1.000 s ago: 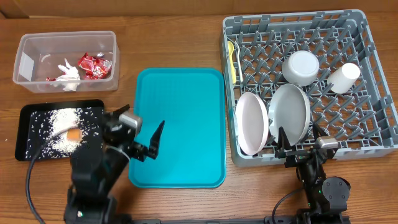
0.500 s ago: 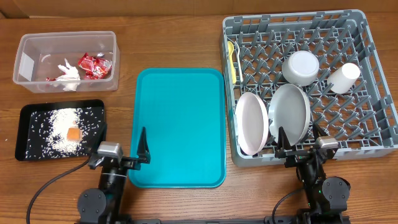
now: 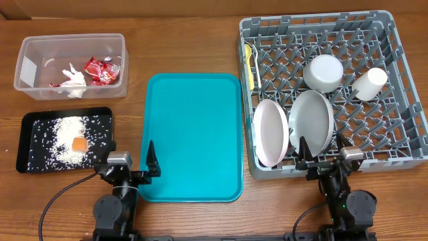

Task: Sort waste into correct bins and load items into the dishwasher rack

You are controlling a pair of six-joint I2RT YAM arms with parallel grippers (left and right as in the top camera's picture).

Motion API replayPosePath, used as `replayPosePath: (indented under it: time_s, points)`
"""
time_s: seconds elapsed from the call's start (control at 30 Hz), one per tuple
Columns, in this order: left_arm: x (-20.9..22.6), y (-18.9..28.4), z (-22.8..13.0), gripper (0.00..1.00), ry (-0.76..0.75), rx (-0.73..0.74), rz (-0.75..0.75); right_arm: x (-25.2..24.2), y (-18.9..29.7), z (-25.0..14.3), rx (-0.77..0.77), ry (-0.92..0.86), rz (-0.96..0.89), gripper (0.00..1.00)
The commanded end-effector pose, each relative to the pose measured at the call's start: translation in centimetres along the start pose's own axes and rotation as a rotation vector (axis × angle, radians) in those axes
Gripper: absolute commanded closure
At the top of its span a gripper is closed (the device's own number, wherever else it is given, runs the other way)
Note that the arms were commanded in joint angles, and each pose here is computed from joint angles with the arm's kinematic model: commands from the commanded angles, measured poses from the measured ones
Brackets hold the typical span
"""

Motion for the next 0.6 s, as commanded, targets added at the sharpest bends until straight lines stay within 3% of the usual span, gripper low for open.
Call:
replayPosePath:
  time_s: [0.0, 0.57]
  points:
    - [0.39, 0.04, 0.13, 0.0, -0.01, -0.011, 0.016, -0.03, 0.0, -0.14, -0.007, 0.007, -0.004, 0.0]
    - [0.57, 0.03, 0.15, 0.0, -0.009, -0.011, 0.024, -0.03, 0.0, -0.14, -0.007, 0.007, -0.004, 0.0]
Point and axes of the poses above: each gripper's point midway between its finger pads, its own y axis back along the fingers, its own x axis along the line the jaws close on, z = x × y, the point moved 4 cm from there along y, back along the fingers, and after that the axes turned 2 degrees about y, right-handed, at the moved point
